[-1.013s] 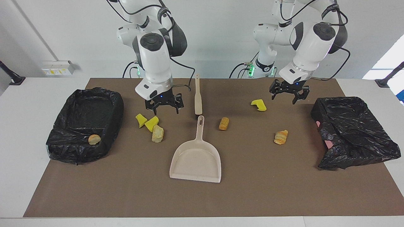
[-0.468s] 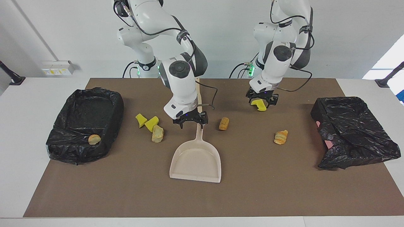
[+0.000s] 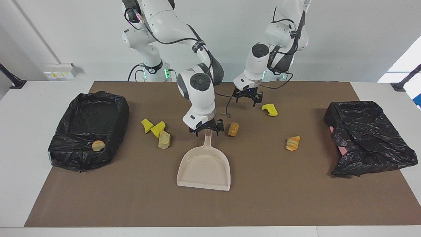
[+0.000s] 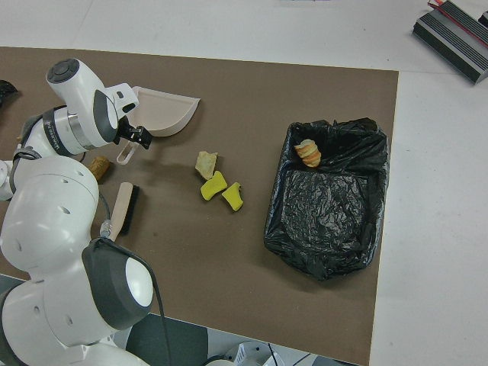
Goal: Sweep and dump trash in bin
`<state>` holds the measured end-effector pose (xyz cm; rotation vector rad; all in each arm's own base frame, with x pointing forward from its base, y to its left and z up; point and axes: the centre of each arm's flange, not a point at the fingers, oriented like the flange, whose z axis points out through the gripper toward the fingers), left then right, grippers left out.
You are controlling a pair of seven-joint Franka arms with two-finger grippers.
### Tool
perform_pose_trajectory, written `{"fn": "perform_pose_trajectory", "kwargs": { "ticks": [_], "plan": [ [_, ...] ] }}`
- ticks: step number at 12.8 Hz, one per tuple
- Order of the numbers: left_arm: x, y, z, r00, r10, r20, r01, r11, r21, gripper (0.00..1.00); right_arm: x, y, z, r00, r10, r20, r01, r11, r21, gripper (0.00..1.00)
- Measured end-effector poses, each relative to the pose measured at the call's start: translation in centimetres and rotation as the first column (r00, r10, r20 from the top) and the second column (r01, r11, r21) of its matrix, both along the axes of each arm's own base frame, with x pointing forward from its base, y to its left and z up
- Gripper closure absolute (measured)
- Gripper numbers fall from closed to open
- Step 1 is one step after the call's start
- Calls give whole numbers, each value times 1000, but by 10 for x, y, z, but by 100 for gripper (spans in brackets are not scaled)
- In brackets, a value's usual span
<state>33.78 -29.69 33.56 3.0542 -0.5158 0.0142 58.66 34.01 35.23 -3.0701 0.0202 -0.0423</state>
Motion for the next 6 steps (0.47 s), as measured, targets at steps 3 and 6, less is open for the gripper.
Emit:
{"fn": "perform_pose_trajectory", "kwargs": {
  "ticks": [3, 6],
  "plan": [
    [-31, -37, 9, 999, 37, 26, -36, 999, -38, 0, 3, -2, -2, 1000, -6, 8, 6, 1000, 3, 7],
    [-52, -61, 19, 998, 53, 43, -50, 996, -75, 0, 3, -3, -2, 1000, -8, 6, 8, 1000, 3, 30]
  ]
}}
